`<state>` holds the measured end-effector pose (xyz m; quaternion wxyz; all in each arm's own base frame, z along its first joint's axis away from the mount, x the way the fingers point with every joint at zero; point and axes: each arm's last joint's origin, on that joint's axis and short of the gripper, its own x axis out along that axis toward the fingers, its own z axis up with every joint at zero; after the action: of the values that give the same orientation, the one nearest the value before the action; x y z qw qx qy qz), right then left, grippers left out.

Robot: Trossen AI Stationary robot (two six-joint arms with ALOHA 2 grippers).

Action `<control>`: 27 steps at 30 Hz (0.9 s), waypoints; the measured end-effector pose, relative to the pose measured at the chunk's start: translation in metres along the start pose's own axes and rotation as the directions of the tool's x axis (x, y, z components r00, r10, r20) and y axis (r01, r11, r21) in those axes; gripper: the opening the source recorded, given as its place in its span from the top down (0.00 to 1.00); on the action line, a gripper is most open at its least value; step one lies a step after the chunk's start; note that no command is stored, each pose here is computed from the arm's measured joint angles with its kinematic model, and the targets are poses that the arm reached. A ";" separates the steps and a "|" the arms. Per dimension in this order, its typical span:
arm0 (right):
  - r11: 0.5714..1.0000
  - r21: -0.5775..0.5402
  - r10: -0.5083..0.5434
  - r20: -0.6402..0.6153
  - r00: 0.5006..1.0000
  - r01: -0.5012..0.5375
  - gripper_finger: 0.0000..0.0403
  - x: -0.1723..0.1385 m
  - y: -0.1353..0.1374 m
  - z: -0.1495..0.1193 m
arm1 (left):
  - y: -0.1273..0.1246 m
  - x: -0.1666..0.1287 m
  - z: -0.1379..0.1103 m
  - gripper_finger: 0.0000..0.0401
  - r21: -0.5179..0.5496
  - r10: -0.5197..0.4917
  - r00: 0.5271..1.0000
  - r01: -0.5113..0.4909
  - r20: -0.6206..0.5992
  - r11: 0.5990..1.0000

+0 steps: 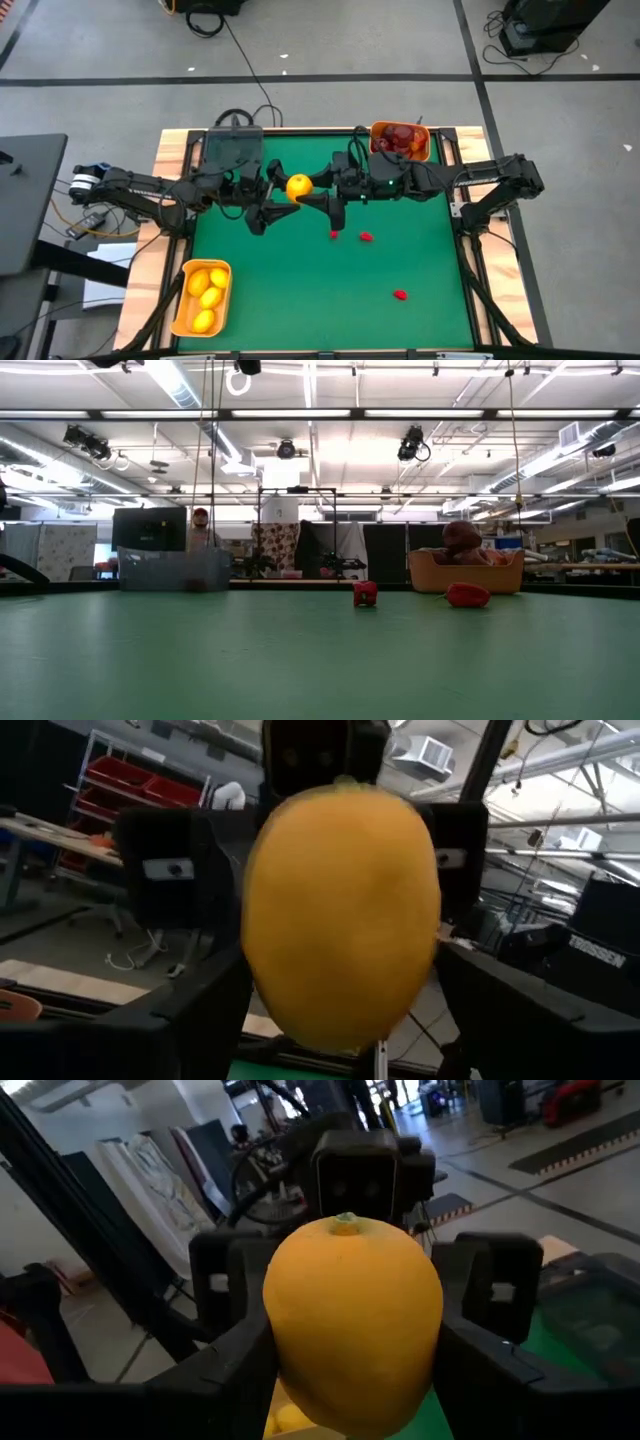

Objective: Sort produce into baskets
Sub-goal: Put the lemon into the yellow bin

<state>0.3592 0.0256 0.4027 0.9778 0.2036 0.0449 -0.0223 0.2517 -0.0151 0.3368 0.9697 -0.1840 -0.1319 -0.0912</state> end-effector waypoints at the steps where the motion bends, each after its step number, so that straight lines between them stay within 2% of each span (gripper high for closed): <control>1: 1.000 -0.002 0.002 0.004 1.000 -0.002 0.41 0.000 0.000 0.000 | 0.000 0.000 0.000 0.21 0.004 -0.002 1.000 0.002 -0.002 1.000; 7: 1.000 0.006 0.004 0.010 1.000 -0.004 0.41 0.000 0.001 0.001 | 0.000 0.000 0.001 0.27 0.006 0.003 1.000 -0.003 0.012 1.000; 11: 0.999 0.048 -0.023 0.015 1.000 0.022 0.39 0.000 0.000 0.001 | 0.001 0.000 0.001 0.34 -0.009 0.062 0.998 -0.062 0.029 0.998; 16: 0.995 0.077 -0.069 0.032 0.997 0.067 0.31 -0.001 -0.004 0.002 | 0.007 -0.001 0.003 0.43 -0.039 0.125 0.991 -0.123 0.056 0.992; 21: 0.987 0.129 -0.097 -0.013 0.995 0.098 0.21 -0.004 -0.011 0.003 | 0.007 -0.004 0.004 0.44 -0.064 0.151 0.988 -0.149 0.032 0.987; 24: 0.964 0.181 -0.176 -0.115 0.978 0.194 0.18 -0.017 -0.020 0.001 | 0.007 -0.009 0.004 0.44 -0.078 0.188 0.982 -0.189 -0.031 0.979; 27: 0.921 0.158 -0.311 -0.248 0.917 0.355 0.18 -0.030 -0.032 -0.008 | 0.007 -0.019 0.002 0.44 -0.084 0.226 0.966 -0.237 -0.124 0.968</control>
<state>0.3269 -0.0002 0.3858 0.9231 0.2913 0.1838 -0.1711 0.2351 -0.0052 0.3311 0.9694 -0.2401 -0.0497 0.0059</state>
